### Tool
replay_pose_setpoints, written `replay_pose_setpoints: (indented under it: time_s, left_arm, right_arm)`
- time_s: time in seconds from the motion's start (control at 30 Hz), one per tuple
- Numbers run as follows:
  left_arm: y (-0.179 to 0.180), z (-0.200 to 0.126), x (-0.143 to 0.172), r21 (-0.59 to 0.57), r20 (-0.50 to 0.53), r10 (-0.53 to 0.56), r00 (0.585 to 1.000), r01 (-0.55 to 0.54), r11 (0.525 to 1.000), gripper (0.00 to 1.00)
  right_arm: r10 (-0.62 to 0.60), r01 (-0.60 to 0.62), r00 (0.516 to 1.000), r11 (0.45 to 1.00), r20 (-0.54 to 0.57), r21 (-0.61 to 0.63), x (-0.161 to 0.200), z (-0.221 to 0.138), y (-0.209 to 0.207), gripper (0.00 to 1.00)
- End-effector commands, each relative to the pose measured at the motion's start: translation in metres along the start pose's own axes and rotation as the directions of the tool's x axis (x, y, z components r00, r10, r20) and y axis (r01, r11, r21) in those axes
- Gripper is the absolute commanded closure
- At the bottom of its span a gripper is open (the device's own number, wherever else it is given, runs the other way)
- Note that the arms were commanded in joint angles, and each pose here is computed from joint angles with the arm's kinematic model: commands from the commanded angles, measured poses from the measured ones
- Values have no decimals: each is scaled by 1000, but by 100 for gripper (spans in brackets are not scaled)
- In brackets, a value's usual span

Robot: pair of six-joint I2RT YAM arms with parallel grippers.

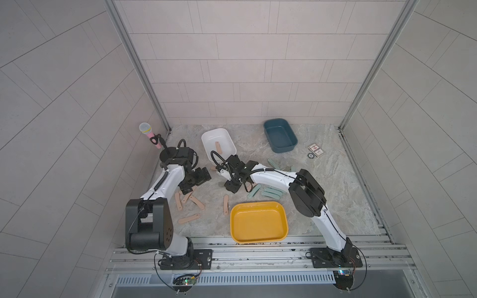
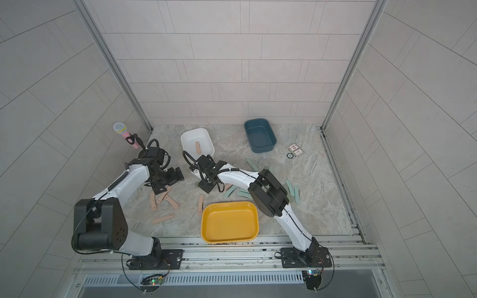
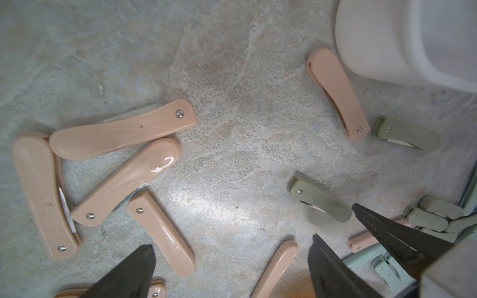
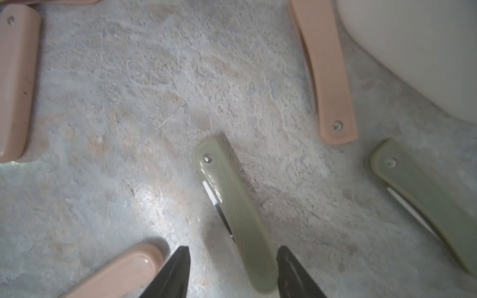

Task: Place the fruit knives into the storage box by color
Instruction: Pick up the fruit knife from the center of the board.

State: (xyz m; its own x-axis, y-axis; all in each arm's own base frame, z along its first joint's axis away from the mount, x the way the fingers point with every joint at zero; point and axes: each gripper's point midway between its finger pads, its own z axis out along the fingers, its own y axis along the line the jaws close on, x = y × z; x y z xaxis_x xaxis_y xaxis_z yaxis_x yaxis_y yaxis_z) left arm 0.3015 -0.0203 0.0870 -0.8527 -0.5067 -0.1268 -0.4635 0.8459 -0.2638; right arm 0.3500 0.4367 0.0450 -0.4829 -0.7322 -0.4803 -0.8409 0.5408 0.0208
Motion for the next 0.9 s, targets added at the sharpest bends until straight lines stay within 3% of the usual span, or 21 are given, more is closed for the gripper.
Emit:
replay_pose_setpoints:
  time_s: [0.0,0.17,0.23,0.37,0.6,0.87]
  left_arm:
    - [4,3,7,-14,-20,0,1000,0,1000,0]
    - [4,4,7,-11,-22,0,1000,0,1000,0]
    - [4,4,7,-10,-20,-1,1000,1,1000,0]
    - [4,3,6,-10,-18,1,1000,-1,1000,0]
    - [6,0,8,-16,-7,9,1000,-9,1000,0]
    - [6,-2,15,5,-7,13,1000,-13,1000,0]
  right_arm:
    - [-40,39,996,999,-78,-17,17,13,6,43]
    - [-38,42,988,999,-148,25,34,29,-3,50]
    - [-32,39,984,999,-173,35,39,32,-5,61]
    - [-10,19,983,999,-182,49,41,30,-6,73]
    - [39,-29,985,998,-168,61,33,10,-6,79]
    - [73,-67,996,992,-47,111,-1,-46,-12,81]
